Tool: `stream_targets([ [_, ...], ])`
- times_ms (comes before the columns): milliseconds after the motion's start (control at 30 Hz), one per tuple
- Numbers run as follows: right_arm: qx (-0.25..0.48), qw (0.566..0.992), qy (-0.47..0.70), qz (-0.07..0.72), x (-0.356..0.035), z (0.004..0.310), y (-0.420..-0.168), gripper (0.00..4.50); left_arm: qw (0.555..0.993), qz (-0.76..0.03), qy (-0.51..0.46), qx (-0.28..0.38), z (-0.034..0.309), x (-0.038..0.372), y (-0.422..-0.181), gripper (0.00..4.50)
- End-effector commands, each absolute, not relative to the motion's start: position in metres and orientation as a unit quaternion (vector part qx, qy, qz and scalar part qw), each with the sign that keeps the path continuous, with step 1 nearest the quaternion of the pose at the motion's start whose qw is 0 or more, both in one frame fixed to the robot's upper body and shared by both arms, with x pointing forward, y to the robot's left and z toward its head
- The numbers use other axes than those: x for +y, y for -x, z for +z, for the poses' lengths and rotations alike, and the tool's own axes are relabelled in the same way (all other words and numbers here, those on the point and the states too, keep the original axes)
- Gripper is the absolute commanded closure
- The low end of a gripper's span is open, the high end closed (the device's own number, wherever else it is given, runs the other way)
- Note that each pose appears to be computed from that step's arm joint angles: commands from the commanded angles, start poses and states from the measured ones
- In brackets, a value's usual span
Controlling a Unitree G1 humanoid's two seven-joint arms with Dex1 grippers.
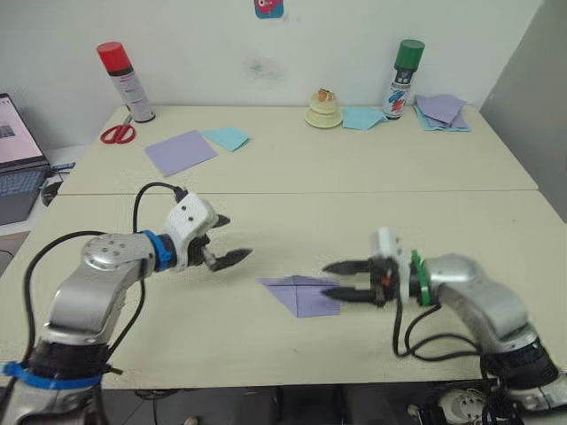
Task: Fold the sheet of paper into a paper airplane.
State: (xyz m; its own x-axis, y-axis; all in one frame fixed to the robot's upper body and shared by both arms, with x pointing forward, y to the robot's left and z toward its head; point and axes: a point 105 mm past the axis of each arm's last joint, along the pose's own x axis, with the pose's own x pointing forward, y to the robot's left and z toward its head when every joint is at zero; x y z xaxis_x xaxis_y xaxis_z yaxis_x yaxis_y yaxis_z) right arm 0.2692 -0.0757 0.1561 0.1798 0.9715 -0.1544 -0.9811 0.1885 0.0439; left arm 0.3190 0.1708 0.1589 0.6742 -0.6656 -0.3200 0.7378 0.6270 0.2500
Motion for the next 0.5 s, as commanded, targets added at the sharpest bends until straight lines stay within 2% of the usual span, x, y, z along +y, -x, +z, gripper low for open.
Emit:
stream_targets([
  [33, 0.060, 0.791, -0.029, 0.608, -0.078, 0.177, -0.292, 2.33, 0.894, -0.416, -0.150, 0.072, 0.166, 0.151, -0.321, 1.25],
  [133, 0.080, 0.802, 0.038, 0.591, -0.073, 0.156, -0.310, 3.08, 0.870, -0.466, -0.130, 0.092, 0.153, 0.127, -0.312, 2.14],
  [200, 0.100, 0.790, 0.070, 0.601, -0.066, 0.138, -0.309, 3.81, 0.852, -0.496, -0.125, 0.109, 0.146, 0.115, -0.303, 2.77],
  [267, 0.115, 0.767, 0.066, 0.628, -0.059, 0.127, -0.298, 4.50, 0.835, -0.520, -0.138, 0.120, 0.135, 0.106, -0.293, 3.45],
  [367, 0.136, 0.746, 0.067, 0.648, -0.056, 0.111, -0.287, 4.50, 0.826, -0.529, -0.143, 0.132, 0.123, 0.100, -0.286, 4.44],
  [500, 0.153, 0.712, 0.089, 0.679, -0.052, 0.090, -0.267, 4.50, 0.804, -0.546, -0.161, 0.171, 0.092, 0.095, -0.272, 4.49],
])
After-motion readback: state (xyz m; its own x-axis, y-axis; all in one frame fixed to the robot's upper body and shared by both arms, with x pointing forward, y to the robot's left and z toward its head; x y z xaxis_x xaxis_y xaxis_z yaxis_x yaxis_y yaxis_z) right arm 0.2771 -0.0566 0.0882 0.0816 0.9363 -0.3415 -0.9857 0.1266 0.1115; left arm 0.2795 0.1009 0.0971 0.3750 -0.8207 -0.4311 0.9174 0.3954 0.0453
